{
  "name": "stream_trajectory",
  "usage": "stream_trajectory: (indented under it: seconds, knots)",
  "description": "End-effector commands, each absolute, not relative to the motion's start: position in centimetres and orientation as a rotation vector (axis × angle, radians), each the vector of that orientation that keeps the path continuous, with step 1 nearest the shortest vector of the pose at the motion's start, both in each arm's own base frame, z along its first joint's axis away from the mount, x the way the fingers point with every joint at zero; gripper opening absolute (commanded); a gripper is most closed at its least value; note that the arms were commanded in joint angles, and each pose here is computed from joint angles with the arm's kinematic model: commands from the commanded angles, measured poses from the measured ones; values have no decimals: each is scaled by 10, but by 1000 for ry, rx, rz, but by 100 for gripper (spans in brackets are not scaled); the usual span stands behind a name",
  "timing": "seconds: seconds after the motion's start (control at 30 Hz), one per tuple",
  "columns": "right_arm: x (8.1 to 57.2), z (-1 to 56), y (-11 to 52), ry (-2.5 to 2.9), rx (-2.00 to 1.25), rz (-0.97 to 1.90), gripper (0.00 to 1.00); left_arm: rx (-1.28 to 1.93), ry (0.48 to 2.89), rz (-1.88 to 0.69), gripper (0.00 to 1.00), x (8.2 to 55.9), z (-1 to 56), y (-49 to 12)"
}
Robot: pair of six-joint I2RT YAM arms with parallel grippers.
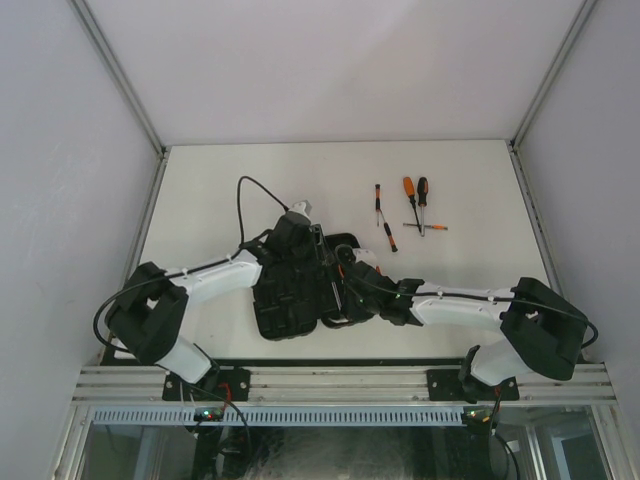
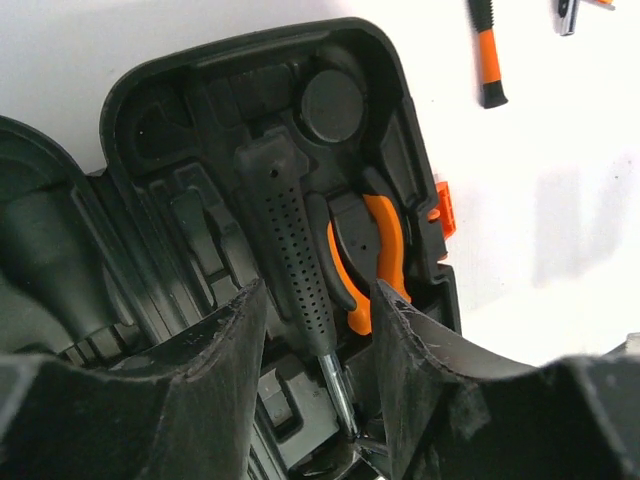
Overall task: Sort the tools into containers
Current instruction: Adjust the hammer in the storage box.
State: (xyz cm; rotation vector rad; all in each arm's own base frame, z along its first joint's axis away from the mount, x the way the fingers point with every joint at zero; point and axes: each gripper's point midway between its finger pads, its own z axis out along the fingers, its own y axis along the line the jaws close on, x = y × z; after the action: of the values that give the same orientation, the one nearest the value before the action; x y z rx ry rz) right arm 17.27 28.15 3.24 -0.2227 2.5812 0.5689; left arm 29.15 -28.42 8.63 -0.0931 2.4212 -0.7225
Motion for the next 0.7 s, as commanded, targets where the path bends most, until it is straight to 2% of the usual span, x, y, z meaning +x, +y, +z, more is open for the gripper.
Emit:
stream_trajectory:
  seconds: [0.0, 0.17, 0.5, 0.67]
  knots:
    - [164, 2, 250, 2667, -203, 403, 7, -121, 2373, -732, 48, 307, 105, -294]
    - [164, 5, 250, 2664, -204, 413, 7, -116, 2395, -725, 41, 309, 93, -299]
    - [162, 7, 244, 2675, -203, 401, 7, -98, 2429, -701, 17, 316, 77, -306]
    - [161, 11, 242, 2672, -207, 403, 7, -96, 2460, -687, 13, 314, 64, -307]
